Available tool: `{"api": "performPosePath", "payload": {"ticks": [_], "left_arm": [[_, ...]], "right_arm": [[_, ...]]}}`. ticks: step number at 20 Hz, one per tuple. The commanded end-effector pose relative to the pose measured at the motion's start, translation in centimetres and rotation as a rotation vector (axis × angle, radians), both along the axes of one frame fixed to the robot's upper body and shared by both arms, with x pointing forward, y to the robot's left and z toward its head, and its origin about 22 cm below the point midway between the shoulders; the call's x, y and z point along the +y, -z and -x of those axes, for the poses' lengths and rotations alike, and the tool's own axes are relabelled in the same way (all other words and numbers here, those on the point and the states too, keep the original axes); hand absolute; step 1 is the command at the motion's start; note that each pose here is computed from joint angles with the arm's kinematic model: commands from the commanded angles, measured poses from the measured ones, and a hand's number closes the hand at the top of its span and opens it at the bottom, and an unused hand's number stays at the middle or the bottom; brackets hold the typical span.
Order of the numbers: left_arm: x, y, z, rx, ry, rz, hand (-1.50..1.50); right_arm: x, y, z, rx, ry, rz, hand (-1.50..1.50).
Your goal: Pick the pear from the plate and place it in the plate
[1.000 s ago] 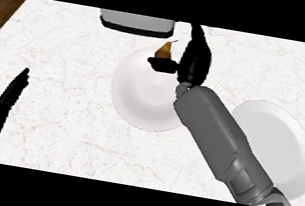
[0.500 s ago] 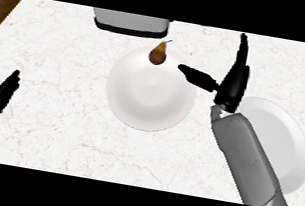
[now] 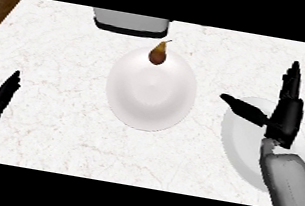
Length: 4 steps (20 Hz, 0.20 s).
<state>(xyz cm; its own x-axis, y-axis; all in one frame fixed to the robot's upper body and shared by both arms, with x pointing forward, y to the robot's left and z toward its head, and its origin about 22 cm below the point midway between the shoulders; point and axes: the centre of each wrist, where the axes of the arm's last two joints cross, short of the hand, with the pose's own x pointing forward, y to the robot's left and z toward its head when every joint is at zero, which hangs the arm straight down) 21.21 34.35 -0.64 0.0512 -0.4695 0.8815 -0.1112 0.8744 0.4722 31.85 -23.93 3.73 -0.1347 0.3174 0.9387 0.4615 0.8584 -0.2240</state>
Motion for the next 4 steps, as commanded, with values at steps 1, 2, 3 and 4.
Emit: {"api": "performPosePath", "payload": {"ticks": [1,2,3,4], "left_arm": [[-1.1,0.6,0.0,-0.001,-0.011,0.011,0.0],[-1.3,0.0,-1.3,-0.01,0.02,0.013,0.0],[-1.8,1.2,-1.8,-0.01,0.015,0.013,0.0],[-2.3,0.1,-0.5,0.004,0.003,0.017,0.0]], "right_arm": [[-4.3,0.6,4.0,-0.026,-0.002,0.008,-1.5],[-5.4,-0.1,0.5,0.0,-0.018,0.004,-1.5],[-4.8,0.4,2.4,-0.016,0.001,-0.005,-1.5],[-5.7,0.2,3.2,-0.012,0.013,0.008,-1.5]]}}
